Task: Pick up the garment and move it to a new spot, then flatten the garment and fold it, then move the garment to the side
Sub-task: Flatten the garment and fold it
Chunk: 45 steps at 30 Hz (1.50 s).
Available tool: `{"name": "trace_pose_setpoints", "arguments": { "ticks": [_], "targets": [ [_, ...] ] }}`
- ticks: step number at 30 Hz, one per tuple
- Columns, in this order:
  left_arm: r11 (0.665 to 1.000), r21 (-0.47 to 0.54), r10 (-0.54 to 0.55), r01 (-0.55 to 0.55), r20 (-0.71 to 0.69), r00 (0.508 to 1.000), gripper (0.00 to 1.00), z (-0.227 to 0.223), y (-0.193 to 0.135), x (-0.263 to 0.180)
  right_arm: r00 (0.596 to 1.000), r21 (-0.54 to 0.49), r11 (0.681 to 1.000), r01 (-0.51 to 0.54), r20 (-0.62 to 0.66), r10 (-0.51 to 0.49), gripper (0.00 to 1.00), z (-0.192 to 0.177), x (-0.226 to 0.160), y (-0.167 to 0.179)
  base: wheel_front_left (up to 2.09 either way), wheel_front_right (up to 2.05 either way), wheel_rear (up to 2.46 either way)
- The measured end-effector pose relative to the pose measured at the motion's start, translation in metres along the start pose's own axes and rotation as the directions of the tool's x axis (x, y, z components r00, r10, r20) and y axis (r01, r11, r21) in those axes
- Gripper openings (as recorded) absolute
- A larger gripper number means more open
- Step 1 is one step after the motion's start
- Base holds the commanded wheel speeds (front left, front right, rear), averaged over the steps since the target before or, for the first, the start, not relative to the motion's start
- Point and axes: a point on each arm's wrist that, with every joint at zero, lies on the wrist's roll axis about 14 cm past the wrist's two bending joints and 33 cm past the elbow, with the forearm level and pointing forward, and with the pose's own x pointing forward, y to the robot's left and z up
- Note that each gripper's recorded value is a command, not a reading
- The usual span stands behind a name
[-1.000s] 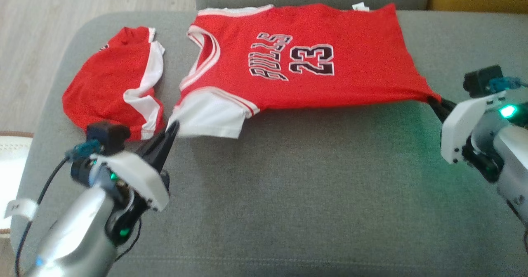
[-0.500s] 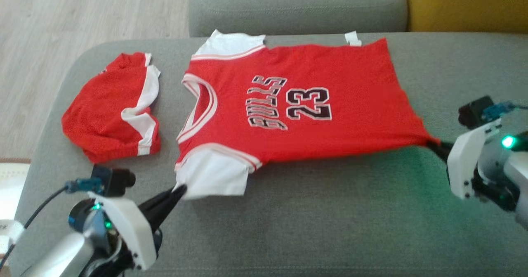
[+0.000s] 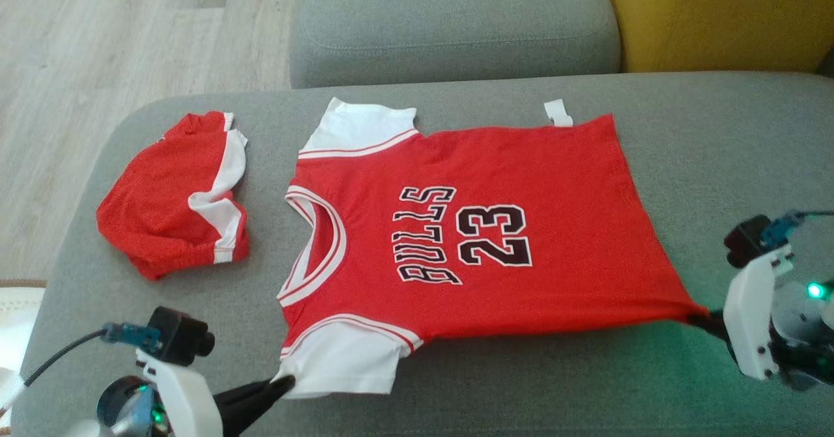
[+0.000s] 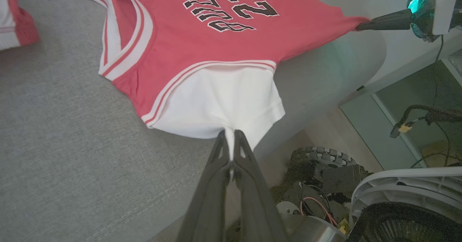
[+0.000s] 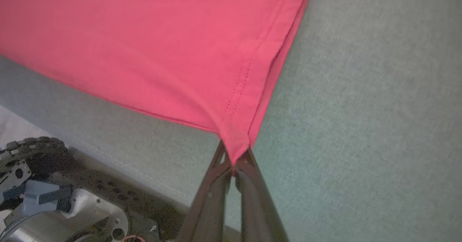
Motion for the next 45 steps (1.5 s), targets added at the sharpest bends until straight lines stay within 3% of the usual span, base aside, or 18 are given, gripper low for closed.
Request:
{"name": "trace_pose_setpoints", "arguments": {
  "ticks": [12,19,25,36,45],
  "targets": [
    [1.0,-0.006,-0.002,0.002,-0.039,0.999,0.0,-0.005,-0.006,-0.011,0.99,0.048,0.997,-0.055,-0.125,0.06,0.0,-0.031,-0.012,0.008,0.0,0.0,0.0],
    [0.998,0.057,0.013,-0.012,-0.006,1.0,0.0,0.019,0.003,-0.003,0.992,0.048,0.998,-0.046,-0.118,0.051,0.0,-0.022,-0.01,0.004,0.0,0.0,0.0],
    [0.991,0.127,0.028,-0.03,0.02,0.999,0.0,0.051,0.015,0.01,0.996,0.038,0.998,-0.042,-0.078,0.045,0.0,0.009,-0.007,0.002,0.0,0.0,0.0],
    [0.985,0.169,0.033,-0.035,0.013,0.999,0.0,0.094,0.037,0.052,0.997,0.04,0.999,0.027,-0.075,-0.024,0.0,0.043,0.014,-0.023,0.0,0.0,0.0],
    [0.978,0.202,0.062,-0.056,-0.025,0.998,0.0,0.105,0.057,0.085,0.994,0.039,0.999,0.029,-0.104,-0.025,0.0,0.048,0.038,-0.024,0.0,0.0,0.0]
  ]
}}
